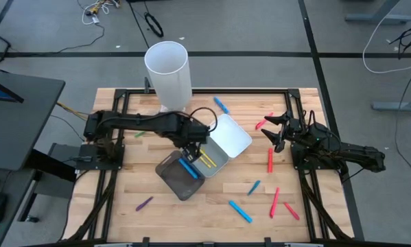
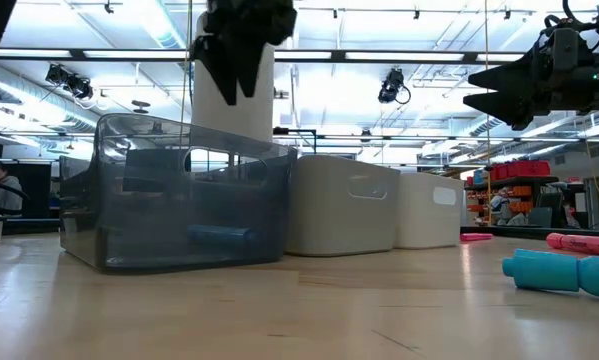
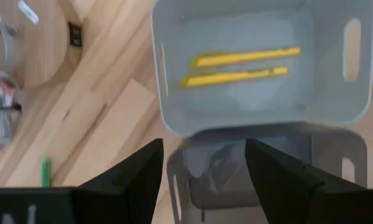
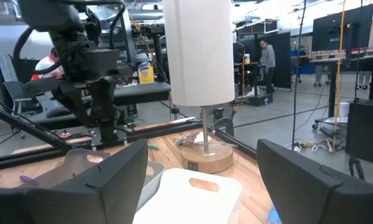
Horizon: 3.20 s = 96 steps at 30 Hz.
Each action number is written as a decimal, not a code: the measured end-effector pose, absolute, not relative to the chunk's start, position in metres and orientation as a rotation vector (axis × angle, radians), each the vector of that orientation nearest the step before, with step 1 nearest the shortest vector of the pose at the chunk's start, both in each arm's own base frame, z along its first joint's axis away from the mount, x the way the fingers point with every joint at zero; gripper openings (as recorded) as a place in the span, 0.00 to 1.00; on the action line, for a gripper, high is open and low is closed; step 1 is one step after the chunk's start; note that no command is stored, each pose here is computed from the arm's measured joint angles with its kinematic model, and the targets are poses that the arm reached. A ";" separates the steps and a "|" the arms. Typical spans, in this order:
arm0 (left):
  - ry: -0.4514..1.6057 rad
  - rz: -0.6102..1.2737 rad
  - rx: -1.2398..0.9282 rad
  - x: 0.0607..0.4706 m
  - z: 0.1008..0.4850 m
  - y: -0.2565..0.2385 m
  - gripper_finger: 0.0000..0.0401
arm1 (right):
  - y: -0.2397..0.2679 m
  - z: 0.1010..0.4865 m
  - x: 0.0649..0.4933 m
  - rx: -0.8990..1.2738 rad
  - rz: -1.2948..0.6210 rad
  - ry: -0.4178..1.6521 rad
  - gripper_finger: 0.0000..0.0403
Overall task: Pick & Place Markers
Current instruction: Put the purple pen into the white bin
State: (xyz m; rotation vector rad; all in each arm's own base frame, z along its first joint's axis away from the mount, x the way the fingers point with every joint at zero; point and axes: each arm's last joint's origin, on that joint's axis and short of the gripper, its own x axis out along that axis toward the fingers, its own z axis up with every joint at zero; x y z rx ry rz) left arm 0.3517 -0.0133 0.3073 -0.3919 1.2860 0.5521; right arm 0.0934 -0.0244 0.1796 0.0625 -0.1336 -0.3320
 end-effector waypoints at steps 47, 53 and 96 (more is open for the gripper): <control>1.301 0.428 -0.737 0.188 0.248 -0.128 0.58 | -0.024 0.180 0.093 0.062 -0.331 -0.135 0.75; 1.333 0.440 -0.770 0.171 0.242 -0.136 0.58 | -0.024 0.180 0.093 0.062 -0.331 -0.135 0.75; 1.467 0.510 -0.710 0.191 0.181 -0.182 0.58 | -0.024 0.180 0.093 0.062 -0.332 -0.135 0.75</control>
